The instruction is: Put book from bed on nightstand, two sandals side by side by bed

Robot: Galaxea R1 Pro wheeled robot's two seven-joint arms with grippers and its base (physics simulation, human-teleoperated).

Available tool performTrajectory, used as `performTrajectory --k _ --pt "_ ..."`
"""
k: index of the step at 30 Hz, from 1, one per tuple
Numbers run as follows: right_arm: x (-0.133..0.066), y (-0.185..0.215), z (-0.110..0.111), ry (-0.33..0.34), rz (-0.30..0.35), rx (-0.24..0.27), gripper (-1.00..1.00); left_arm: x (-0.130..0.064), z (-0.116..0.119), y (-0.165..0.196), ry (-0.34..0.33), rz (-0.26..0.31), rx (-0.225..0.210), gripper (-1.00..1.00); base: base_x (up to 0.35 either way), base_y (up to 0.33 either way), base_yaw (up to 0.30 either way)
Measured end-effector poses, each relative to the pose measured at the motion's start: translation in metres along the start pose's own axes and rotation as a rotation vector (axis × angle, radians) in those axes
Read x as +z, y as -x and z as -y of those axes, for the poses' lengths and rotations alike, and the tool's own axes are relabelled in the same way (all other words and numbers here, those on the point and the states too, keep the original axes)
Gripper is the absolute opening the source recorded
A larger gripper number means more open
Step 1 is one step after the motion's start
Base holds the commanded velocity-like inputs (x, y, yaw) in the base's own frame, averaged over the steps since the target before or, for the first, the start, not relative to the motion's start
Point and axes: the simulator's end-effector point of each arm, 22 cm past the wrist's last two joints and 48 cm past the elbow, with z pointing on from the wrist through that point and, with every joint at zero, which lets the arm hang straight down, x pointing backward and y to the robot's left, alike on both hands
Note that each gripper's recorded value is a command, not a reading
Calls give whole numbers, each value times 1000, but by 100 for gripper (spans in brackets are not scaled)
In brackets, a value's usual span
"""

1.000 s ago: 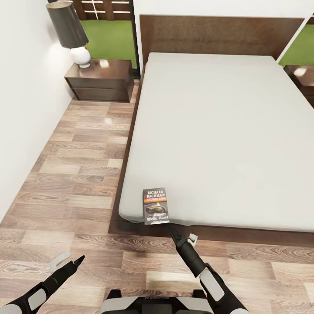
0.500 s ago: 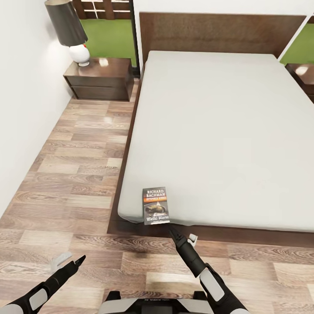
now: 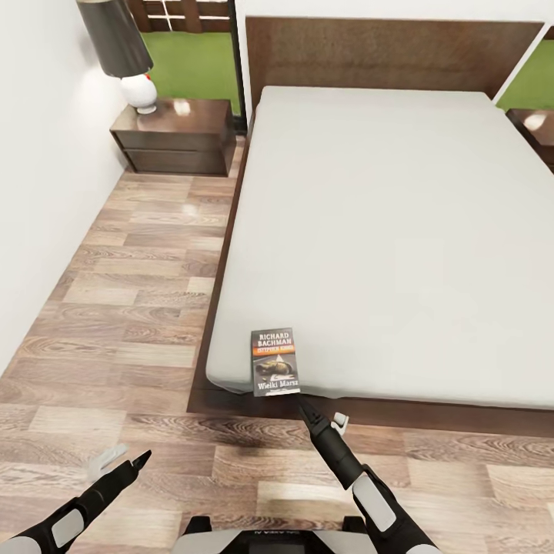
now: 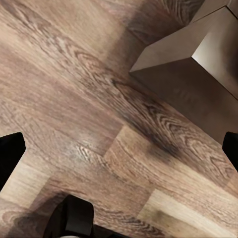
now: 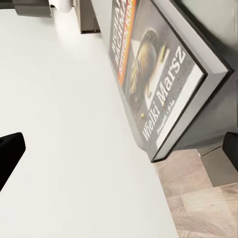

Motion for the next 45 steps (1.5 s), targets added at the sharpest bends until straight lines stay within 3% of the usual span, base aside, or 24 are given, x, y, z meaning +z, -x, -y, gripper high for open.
performTrajectory --k 23,32,45 --pt "10 2 36 1 0 0 100 35 -10 -10 0 1 0 100 0 0 0" --pt "10 2 36 1 0 0 100 35 -10 -11 0 0 -1 100 0 13 0" --pt "10 1 36 1 -1 1 100 35 -10 -11 0 -1 -2 100 0 188 0"
